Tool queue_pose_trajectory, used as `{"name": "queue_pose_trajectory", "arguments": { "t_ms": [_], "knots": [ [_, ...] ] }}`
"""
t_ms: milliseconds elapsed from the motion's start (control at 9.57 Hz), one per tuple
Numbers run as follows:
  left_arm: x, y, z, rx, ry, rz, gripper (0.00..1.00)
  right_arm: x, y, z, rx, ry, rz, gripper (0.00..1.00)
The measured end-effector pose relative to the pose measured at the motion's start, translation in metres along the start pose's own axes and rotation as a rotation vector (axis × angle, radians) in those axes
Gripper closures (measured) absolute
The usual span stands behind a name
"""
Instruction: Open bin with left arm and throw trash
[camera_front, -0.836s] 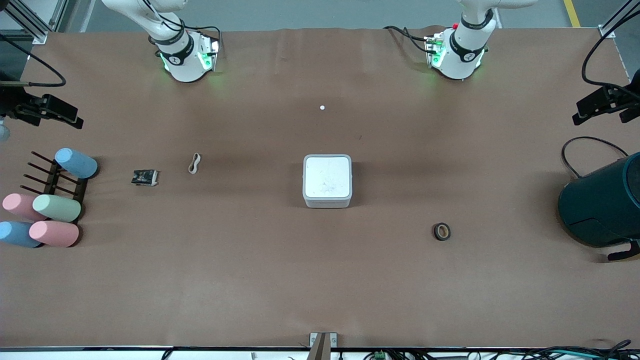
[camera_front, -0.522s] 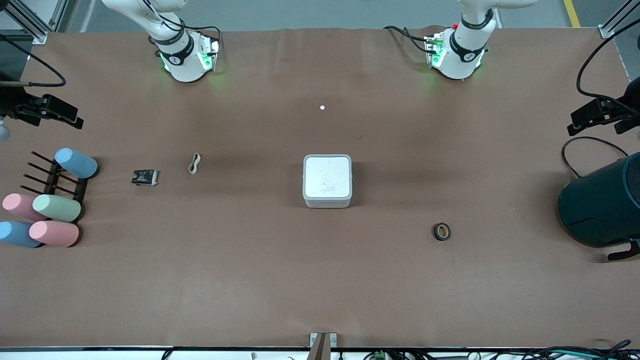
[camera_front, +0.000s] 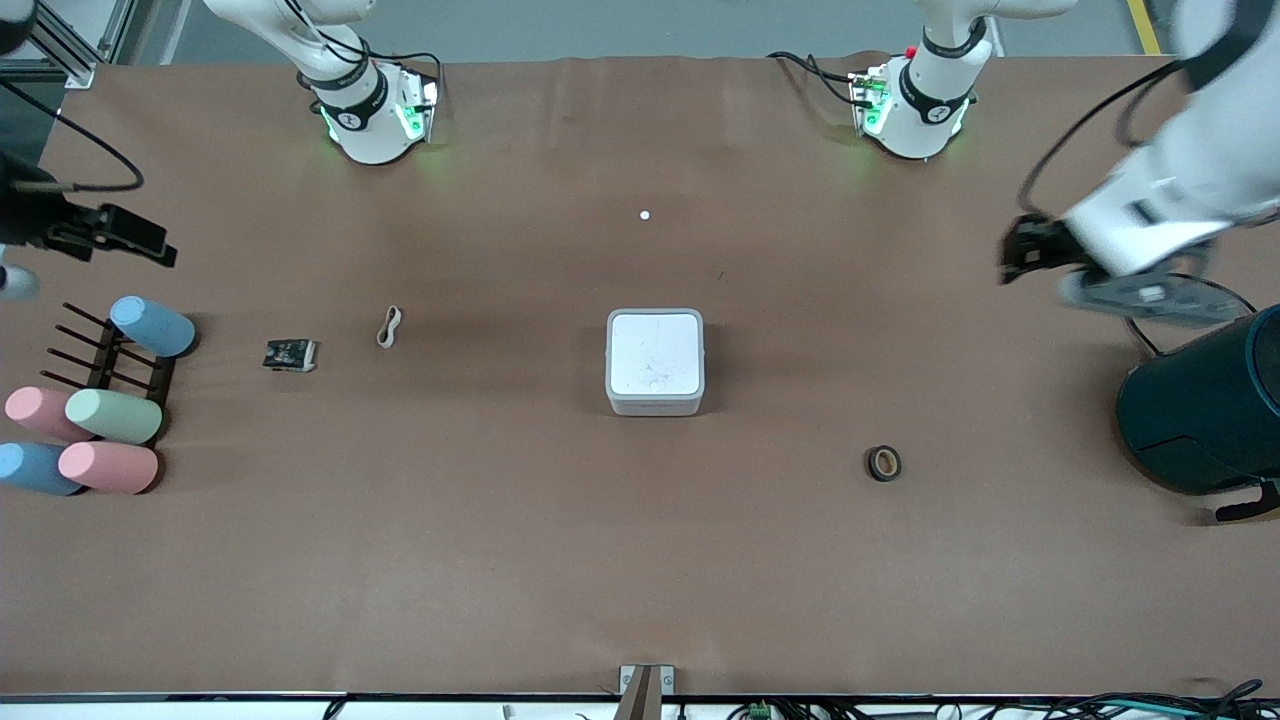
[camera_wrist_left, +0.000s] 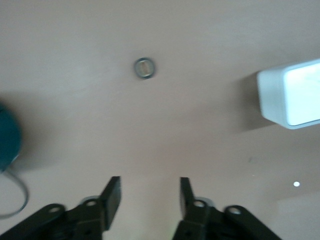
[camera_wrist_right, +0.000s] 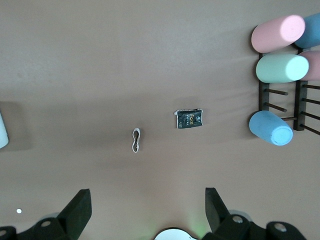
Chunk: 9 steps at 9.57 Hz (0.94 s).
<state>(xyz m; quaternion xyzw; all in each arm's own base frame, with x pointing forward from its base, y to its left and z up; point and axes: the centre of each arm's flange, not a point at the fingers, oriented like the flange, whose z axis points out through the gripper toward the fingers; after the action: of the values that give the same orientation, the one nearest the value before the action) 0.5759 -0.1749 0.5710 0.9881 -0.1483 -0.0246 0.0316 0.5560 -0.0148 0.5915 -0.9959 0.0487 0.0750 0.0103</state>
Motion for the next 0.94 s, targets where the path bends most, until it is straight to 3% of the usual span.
{"name": "queue_pose_trajectory", "arguments": {
  "t_ms": [313, 627, 940],
  "knots": [
    [0.077, 0.093, 0.124, -0.089, 0.104, 0.034, 0.96, 0.032, 0.021, 0.109, 0.003, 0.003, -0.022, 0.00],
    [0.086, 0.202, 0.211, -0.161, 0.111, -0.127, 0.99, 0.028, 0.081, 0.216, 0.008, 0.057, -0.076, 0.00],
    [0.079, 0.258, 0.262, -0.195, 0.111, -0.192, 0.99, 0.017, 0.086, 0.289, 0.008, 0.039, -0.076, 0.00]
  ]
}}
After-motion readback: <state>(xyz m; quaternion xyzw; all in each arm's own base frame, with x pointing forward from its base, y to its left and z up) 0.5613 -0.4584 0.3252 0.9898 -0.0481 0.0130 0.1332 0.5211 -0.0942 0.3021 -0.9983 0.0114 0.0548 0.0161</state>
